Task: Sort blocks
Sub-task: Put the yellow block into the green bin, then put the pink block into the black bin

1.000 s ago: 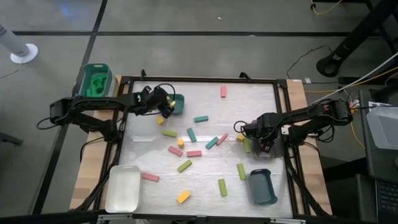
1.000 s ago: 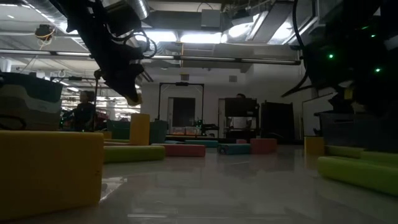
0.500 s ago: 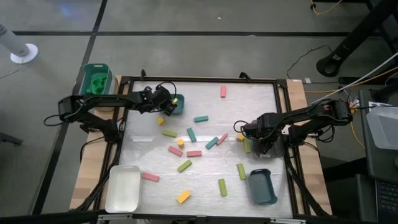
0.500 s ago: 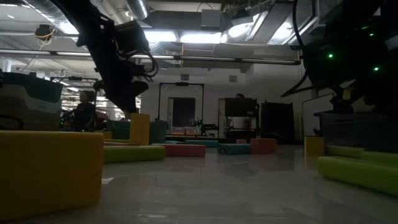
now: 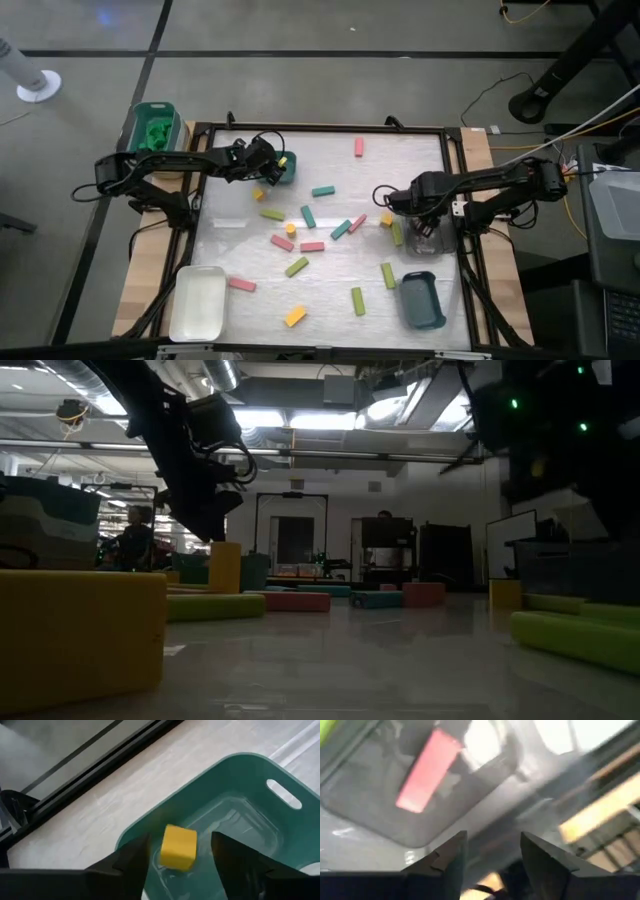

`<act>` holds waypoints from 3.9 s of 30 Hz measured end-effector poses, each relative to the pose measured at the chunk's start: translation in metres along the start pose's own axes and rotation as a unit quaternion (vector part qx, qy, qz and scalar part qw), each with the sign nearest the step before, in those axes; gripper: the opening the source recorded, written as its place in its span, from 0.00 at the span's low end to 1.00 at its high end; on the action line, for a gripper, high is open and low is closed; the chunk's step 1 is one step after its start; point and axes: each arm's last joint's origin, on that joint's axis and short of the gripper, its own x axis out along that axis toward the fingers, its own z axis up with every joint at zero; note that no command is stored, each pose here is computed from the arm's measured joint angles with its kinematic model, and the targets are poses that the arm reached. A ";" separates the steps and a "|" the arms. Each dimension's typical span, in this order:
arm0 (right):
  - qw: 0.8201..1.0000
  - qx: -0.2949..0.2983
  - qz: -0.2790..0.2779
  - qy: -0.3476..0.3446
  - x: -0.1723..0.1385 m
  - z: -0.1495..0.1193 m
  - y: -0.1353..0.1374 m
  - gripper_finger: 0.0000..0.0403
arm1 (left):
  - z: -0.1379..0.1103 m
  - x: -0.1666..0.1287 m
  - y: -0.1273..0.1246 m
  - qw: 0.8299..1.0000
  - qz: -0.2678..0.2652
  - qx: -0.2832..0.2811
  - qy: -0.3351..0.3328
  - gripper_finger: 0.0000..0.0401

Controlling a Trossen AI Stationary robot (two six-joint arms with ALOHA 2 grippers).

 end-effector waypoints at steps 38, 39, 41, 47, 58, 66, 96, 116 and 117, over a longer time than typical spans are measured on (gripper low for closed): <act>0.816 0.317 0.104 -0.472 -0.033 0.175 -0.064 0.46 | -0.001 -0.002 -0.003 1.000 -0.023 0.007 0.004 0.51; 0.816 0.317 0.105 -0.472 -0.029 0.181 -0.062 0.46 | -0.001 -0.002 -0.003 1.000 -0.023 0.007 0.004 0.51; 0.818 0.319 0.101 -0.468 -0.020 0.191 -0.057 0.46 | -0.001 -0.002 -0.003 1.000 -0.023 0.007 0.004 0.51; 0.821 0.362 0.107 -0.427 0.010 0.209 -0.056 0.46 | -0.001 -0.002 -0.003 1.000 -0.024 0.000 0.004 0.51; 0.830 0.391 0.139 -0.372 0.052 0.233 -0.063 0.46 | -0.001 -0.002 -0.004 1.000 -0.025 -0.002 0.004 0.51; 0.833 0.400 0.137 -0.357 0.065 0.238 -0.063 0.46 | -0.001 -0.002 -0.004 1.000 -0.025 -0.003 0.005 0.51; 0.865 0.234 0.214 -0.389 0.010 0.205 -0.073 0.25 | -0.001 -0.003 -0.004 1.000 -0.026 -0.002 0.005 0.51; 0.882 0.089 0.400 -0.233 -0.065 0.032 -0.082 0.30 | -0.004 -0.008 -0.013 0.998 -0.040 0.043 -0.001 0.51; 0.890 0.083 0.387 -0.227 -0.066 0.023 -0.079 0.30 | -0.004 -0.008 -0.014 0.998 -0.041 0.045 -0.002 0.51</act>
